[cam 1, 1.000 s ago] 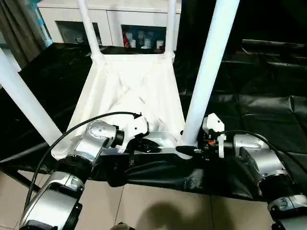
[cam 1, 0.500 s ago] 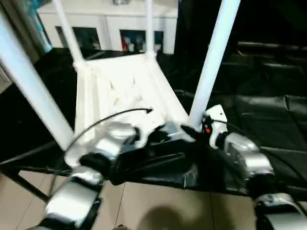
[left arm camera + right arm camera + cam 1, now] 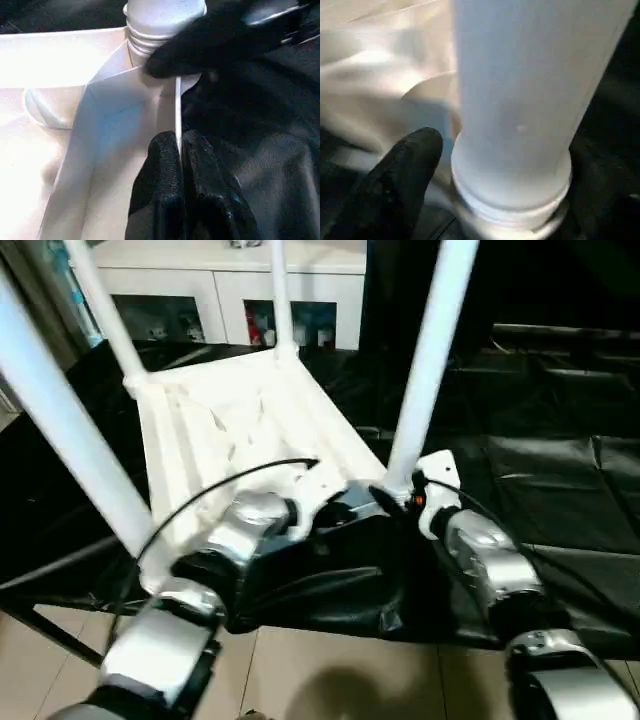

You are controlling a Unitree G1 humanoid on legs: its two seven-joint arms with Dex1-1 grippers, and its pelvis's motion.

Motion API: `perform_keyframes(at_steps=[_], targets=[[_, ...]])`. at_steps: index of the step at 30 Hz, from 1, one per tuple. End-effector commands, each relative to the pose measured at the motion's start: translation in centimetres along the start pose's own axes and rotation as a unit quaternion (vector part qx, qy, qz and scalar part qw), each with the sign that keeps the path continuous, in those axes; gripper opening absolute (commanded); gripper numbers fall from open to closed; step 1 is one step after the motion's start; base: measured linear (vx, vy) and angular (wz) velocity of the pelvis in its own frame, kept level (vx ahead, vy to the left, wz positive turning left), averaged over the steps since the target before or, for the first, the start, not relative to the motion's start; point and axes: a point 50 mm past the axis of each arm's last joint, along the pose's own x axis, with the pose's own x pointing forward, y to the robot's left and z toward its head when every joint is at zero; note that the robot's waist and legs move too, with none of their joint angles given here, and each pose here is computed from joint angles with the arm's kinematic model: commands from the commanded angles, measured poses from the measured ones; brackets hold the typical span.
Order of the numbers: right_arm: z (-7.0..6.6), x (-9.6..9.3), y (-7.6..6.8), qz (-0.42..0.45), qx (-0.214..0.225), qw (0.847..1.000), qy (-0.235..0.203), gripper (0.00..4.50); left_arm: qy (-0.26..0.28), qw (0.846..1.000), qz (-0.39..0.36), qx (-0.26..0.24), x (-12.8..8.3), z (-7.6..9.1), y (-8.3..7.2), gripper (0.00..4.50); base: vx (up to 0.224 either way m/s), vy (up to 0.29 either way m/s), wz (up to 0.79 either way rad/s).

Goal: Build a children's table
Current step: Rotate leg to tighten

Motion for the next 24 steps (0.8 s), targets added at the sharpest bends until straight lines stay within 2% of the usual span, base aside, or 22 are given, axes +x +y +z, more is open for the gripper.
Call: perform_keyframes(at_steps=[1,7,14,15,19,20,24], targets=[[-0.4,1.0,3.4,0.138,-0.020,0.990,0.016,3.89,-0.039,0.999,-0.033,0.019,0.3,1.2,-0.6,0.00,0.000,0.000,0.00],[0.2,-1.4,1.9,0.228,-0.047,0.972,0.033,3.89,-0.020,0.994,-0.099,0.039,-2.1,-0.1,-0.2,0.00,0.000,0.000,0.00],[0.1,-2.7,1.1,0.260,-0.049,0.963,0.047,3.89,-0.018,0.988,-0.152,0.037,-3.3,-0.5,-0.5,0.00,0.000,0.000,0.00],[0.1,-2.8,1.1,0.264,-0.048,0.962,0.049,3.64,-0.019,0.987,-0.157,0.037,-3.4,-0.6,-0.6,0.00,0.000,0.000,0.00],[-0.1,-3.3,1.0,0.277,-0.039,0.959,0.050,3.52,-0.018,0.985,-0.169,0.035,-3.6,-0.8,-0.9,0.00,0.000,0.000,0.00],[-0.1,-3.4,1.1,0.279,-0.038,0.958,0.050,3.27,-0.018,0.985,-0.170,0.035,-3.6,-0.8,-0.9,0.00,0.000,0.000,0.00],[-0.4,-3.7,1.2,0.290,-0.029,0.955,0.054,2.99,-0.016,0.985,-0.170,0.034,-3.6,-0.9,-1.0,0.00,0.000,0.000,0.00]])
